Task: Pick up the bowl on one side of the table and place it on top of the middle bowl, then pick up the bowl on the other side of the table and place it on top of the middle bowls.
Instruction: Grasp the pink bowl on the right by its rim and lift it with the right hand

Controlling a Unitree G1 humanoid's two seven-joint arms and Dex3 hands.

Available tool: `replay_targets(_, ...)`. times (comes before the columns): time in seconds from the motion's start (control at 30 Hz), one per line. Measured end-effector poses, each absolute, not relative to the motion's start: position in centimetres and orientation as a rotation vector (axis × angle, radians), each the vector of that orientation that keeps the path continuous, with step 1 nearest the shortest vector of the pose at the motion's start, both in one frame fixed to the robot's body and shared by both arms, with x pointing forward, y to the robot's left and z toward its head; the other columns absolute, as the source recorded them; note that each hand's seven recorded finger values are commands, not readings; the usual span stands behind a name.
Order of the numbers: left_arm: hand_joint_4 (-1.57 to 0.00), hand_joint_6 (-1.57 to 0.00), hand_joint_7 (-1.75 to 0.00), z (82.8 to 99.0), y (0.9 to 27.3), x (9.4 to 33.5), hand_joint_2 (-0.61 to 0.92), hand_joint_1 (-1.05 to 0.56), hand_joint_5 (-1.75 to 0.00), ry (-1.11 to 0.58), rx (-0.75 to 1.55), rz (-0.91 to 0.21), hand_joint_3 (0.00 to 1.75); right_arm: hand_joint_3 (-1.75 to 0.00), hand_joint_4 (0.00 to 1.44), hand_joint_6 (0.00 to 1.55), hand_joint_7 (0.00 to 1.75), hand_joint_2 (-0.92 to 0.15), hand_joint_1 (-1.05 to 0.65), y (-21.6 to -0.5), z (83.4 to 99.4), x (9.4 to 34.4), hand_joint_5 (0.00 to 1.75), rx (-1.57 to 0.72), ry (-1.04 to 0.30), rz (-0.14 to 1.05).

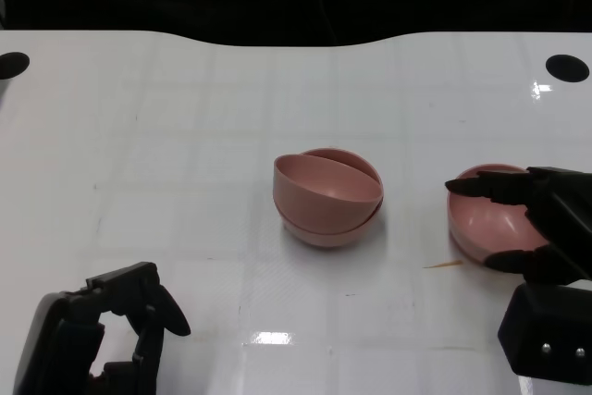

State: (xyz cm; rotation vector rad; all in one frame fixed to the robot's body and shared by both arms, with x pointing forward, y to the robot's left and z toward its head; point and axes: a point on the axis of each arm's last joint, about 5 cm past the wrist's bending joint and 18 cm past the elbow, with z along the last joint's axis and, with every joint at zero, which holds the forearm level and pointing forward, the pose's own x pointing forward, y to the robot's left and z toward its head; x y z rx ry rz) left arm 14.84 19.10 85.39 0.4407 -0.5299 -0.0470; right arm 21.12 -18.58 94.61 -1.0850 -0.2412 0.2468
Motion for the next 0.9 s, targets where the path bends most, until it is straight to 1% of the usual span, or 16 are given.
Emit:
replay_targets(0.1, -0.91, -0.85, -1.47, 85.4, 19.1, 14.9, 0.24, 0.0, -1.64, -0.532, 0.445, -0.053, 1.6, -0.01, 0.39, 0.51, 0.03, -0.8, -0.34, -18.5, 94.7, 21.1, 0.37, -1.153, -0.197, 0.262)
replay_targets(0.2, -0.9, -0.84, -1.47, 85.4, 19.0, 15.0, 0.25, -0.01, -1.65, -0.539, 0.447, -0.058, 1.59, 0.0, 0.42, 0.51, 0.01, -0.82, -0.34, -18.4, 94.8, 21.3, 0.26, -1.236, -0.109, 0.301)
replay_targets(0.27, -0.89, -0.84, -1.47, 85.4, 19.0, 15.0, 0.25, -0.02, -1.65, -0.541, 0.448, -0.062, 1.58, 0.0, 0.47, 0.51, 0.01, -0.83, -0.35, -18.1, 95.1, 21.8, 0.19, -1.283, -0.076, 0.324)
replay_targets(0.37, -0.89, -0.84, -1.46, 85.4, 18.9, 15.2, 0.26, -0.03, -1.65, -0.546, 0.45, -0.065, 1.57, 0.0, 0.49, 0.51, 0.0, -0.84, -0.36, -17.8, 95.1, 22.7, 0.15, -1.335, -0.038, 0.338)
replay_targets(0.43, -0.89, -0.84, -1.46, 85.4, 18.9, 15.2, 0.26, -0.02, -1.66, -0.549, 0.452, -0.069, 1.57, -0.01, 0.49, 0.48, 0.0, -0.87, -0.39, -17.6, 94.8, 23.3, 0.11, -1.38, 0.012, 0.358)
replay_targets(0.5, -0.88, -0.84, -1.46, 85.4, 18.9, 15.2, 0.26, -0.02, -1.66, -0.554, 0.455, -0.074, 1.57, -0.01, 0.51, 0.47, 0.0, -0.88, -0.38, -17.3, 94.4, 23.9, 0.09, -1.416, 0.063, 0.378)
replay_targets(0.6, -0.88, -0.84, -1.46, 85.5, 18.8, 15.3, 0.25, -0.03, -1.67, -0.559, 0.454, -0.076, 1.57, -0.01, 0.55, 0.48, 0.0, -0.9, -0.36, -17.1, 93.7, 24.8, 0.09, -1.464, 0.105, 0.41)
replay_targets(0.73, -0.88, -0.83, -1.47, 85.5, 18.8, 15.4, 0.24, -0.04, -1.67, -0.565, 0.453, -0.077, 1.58, -0.02, 0.56, 0.46, 0.0, -0.92, -0.36, -16.9, 92.7, 25.7, 0.07, -1.499, 0.151, 0.455)
replay_targets(0.8, -0.87, -0.84, -1.47, 85.5, 18.8, 15.4, 0.24, -0.04, -1.68, -0.565, 0.453, -0.077, 1.59, -0.03, 0.64, 0.48, 0.01, -0.92, -0.38, -16.9, 92.3, 26.2, 0.1, -1.52, 0.169, 0.475)
replay_targets(0.87, -0.87, -0.84, -1.47, 85.5, 18.8, 15.4, 0.23, -0.03, -1.68, -0.566, 0.453, -0.078, 1.59, -0.04, 0.68, 0.5, 0.02, -0.92, -0.37, -16.8, 91.9, 26.7, 0.11, -1.544, 0.175, 0.499)
replay_targets(0.9, -0.87, -0.84, -1.47, 85.5, 18.8, 15.4, 0.23, -0.03, -1.69, -0.565, 0.453, -0.078, 1.59, -0.05, 0.71, 0.54, 0.03, -0.92, -0.35, -16.8, 91.7, 27.0, 0.11, -1.554, 0.17, 0.502)
